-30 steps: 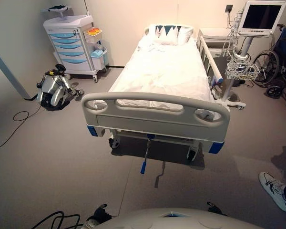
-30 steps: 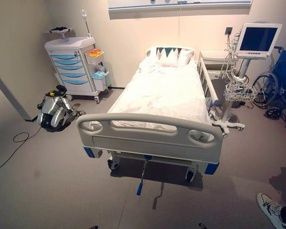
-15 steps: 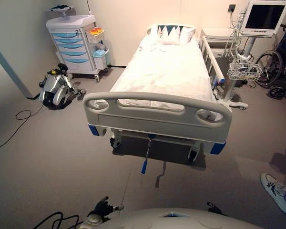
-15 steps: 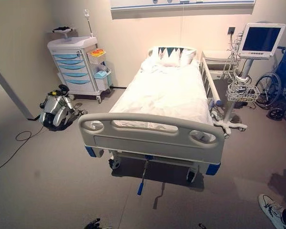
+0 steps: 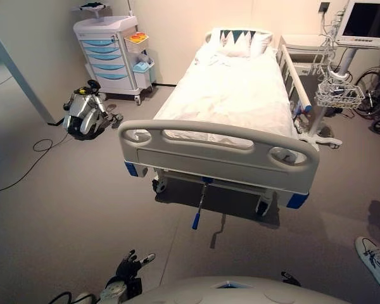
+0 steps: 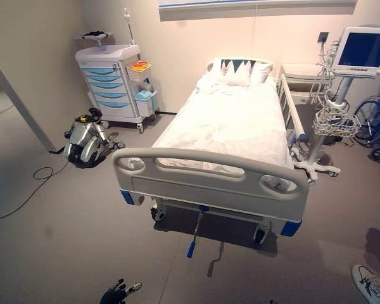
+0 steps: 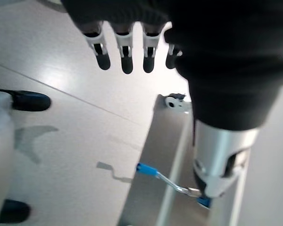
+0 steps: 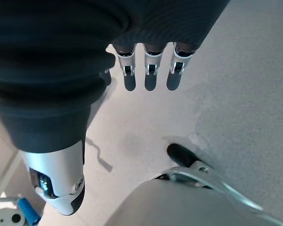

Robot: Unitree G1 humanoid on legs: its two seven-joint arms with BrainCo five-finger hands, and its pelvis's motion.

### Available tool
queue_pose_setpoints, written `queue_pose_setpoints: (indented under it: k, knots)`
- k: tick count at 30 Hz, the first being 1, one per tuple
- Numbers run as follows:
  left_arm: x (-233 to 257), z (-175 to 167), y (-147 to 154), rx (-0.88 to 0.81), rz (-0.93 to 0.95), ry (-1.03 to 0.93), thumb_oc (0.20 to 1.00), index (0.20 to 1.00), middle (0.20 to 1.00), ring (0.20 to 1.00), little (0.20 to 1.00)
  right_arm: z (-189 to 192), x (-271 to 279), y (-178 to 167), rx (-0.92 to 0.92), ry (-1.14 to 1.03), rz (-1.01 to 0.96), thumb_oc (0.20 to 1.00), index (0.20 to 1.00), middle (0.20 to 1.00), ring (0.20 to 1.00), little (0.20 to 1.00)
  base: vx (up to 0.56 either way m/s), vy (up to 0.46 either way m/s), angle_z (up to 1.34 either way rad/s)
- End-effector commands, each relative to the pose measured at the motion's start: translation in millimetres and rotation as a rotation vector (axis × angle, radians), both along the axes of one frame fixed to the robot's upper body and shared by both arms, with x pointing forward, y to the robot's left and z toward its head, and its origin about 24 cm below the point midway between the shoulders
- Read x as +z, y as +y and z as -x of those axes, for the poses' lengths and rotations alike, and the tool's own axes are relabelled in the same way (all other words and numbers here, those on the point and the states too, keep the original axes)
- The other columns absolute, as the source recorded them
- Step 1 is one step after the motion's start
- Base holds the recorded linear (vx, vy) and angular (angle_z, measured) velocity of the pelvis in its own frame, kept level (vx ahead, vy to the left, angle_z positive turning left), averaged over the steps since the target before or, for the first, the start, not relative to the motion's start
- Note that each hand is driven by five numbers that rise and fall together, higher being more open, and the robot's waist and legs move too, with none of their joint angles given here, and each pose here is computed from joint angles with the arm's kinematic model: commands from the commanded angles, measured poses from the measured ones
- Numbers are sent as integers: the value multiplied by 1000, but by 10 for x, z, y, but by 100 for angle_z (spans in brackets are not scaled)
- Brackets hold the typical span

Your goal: Raise the hospital bed

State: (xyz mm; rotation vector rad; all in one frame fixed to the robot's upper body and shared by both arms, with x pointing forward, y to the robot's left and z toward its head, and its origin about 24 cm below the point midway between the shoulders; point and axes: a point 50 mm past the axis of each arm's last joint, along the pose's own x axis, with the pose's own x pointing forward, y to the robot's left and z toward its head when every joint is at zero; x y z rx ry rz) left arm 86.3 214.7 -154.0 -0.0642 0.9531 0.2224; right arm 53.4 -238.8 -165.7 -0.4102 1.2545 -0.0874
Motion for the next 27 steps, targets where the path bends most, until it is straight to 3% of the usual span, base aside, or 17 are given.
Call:
queue_pose_setpoints:
  k: [1,4,16,27]
  knots:
    - [168,-370,171,-24,-80,-158,1000,1000,1000,1000,1000,-204,6,113,-39,-84,-28,1000,1000,1000,1000,1000,0,0,0]
    - [58,-267,122,-45,-60,-55,1000,1000,1000,1000,1000,-165,-1,76,-37,-51,-19,1000,1000,1000,1000,1000,0,0,0]
    - [-32,-137,14,34,74,3,1000,1000,1000,1000,1000,-136,1,27,-41,-28,-16,1000,1000,1000,1000,1000,0,0,0]
    - [-72,-76,-37,-10,33,62,1000,1000,1000,1000,1000,-141,-9,72,-36,-25,-18,1000,1000,1000,1000,1000,0,0,0]
